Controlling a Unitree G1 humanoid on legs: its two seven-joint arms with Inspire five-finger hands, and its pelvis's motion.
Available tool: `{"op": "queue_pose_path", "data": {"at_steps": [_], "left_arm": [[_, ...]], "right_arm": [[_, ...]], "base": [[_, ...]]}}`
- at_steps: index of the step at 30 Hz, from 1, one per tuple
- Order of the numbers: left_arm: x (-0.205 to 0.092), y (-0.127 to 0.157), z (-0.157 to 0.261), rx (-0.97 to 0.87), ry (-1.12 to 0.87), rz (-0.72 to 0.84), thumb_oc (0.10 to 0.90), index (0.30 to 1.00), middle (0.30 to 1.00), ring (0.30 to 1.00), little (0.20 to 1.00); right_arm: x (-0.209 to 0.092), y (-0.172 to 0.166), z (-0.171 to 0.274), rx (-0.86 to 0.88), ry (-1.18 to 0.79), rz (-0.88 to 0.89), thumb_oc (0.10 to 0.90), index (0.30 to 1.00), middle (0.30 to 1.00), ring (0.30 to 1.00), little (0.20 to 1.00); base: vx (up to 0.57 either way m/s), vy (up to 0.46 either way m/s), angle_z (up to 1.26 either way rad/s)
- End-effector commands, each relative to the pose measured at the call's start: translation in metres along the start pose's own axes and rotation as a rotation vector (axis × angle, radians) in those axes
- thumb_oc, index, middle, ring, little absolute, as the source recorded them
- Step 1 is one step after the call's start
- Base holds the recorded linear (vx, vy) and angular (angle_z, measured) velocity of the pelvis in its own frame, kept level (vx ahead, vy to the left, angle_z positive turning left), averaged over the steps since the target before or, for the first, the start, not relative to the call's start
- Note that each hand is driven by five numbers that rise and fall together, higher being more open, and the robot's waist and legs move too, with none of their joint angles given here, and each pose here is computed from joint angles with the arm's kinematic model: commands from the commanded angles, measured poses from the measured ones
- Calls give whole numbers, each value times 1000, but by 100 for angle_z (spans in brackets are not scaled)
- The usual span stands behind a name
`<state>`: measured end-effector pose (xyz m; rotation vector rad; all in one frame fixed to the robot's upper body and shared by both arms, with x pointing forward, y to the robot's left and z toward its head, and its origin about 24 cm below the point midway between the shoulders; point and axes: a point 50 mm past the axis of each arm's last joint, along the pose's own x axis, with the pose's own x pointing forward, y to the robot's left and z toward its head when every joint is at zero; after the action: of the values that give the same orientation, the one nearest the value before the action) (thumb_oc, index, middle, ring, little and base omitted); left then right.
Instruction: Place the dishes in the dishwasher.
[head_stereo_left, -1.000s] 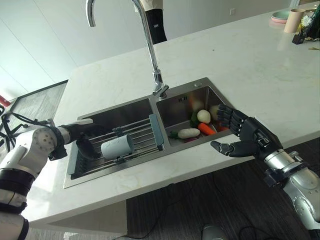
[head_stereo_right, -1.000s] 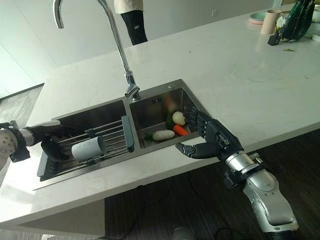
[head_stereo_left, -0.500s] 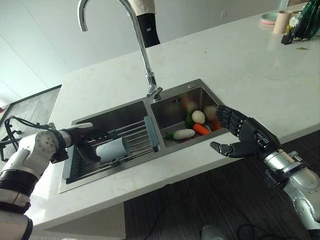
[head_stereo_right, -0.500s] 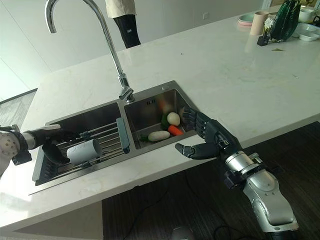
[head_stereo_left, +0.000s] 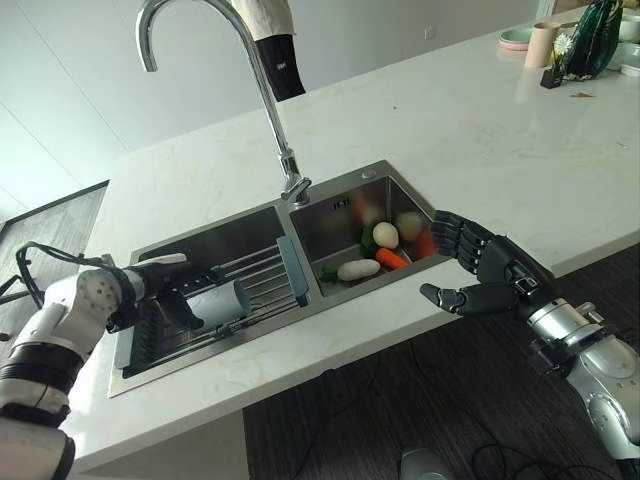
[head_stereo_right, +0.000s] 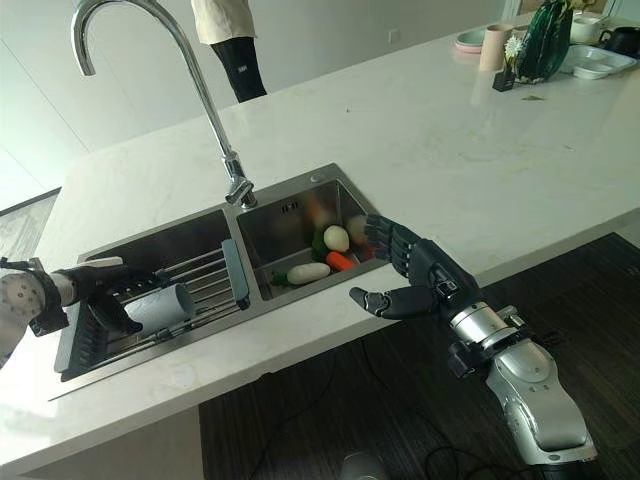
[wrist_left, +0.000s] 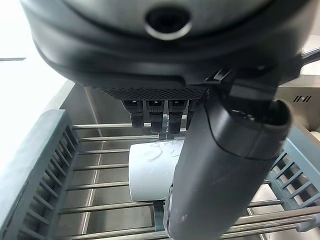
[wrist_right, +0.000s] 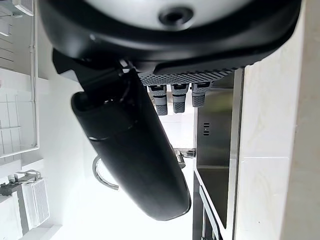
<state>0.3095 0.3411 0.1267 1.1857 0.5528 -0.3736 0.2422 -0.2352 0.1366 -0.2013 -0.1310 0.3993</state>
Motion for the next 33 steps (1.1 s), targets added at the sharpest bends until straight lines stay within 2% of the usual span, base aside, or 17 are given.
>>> {"op": "queue_pose_path", "data": {"at_steps": [1, 15, 33], "left_arm": [[-17, 47, 11, 11, -29, 200, 800, 900, 900, 900, 900], [-7, 31, -4, -21, 51, 170, 800, 900, 900, 900, 900], [0, 21, -14, -80, 81, 220, 800, 900, 900, 900, 900]], "right_arm": [[4, -8, 60, -88, -327, -3, 800, 900, 900, 900, 900], [5, -9, 60, -99, -320, 4, 800, 900, 900, 900, 900], [6, -7, 59, -102, -319, 4, 800, 900, 900, 900, 900]], "base": [[10, 2, -3], [0, 0, 0], [-2, 0, 0]]}}
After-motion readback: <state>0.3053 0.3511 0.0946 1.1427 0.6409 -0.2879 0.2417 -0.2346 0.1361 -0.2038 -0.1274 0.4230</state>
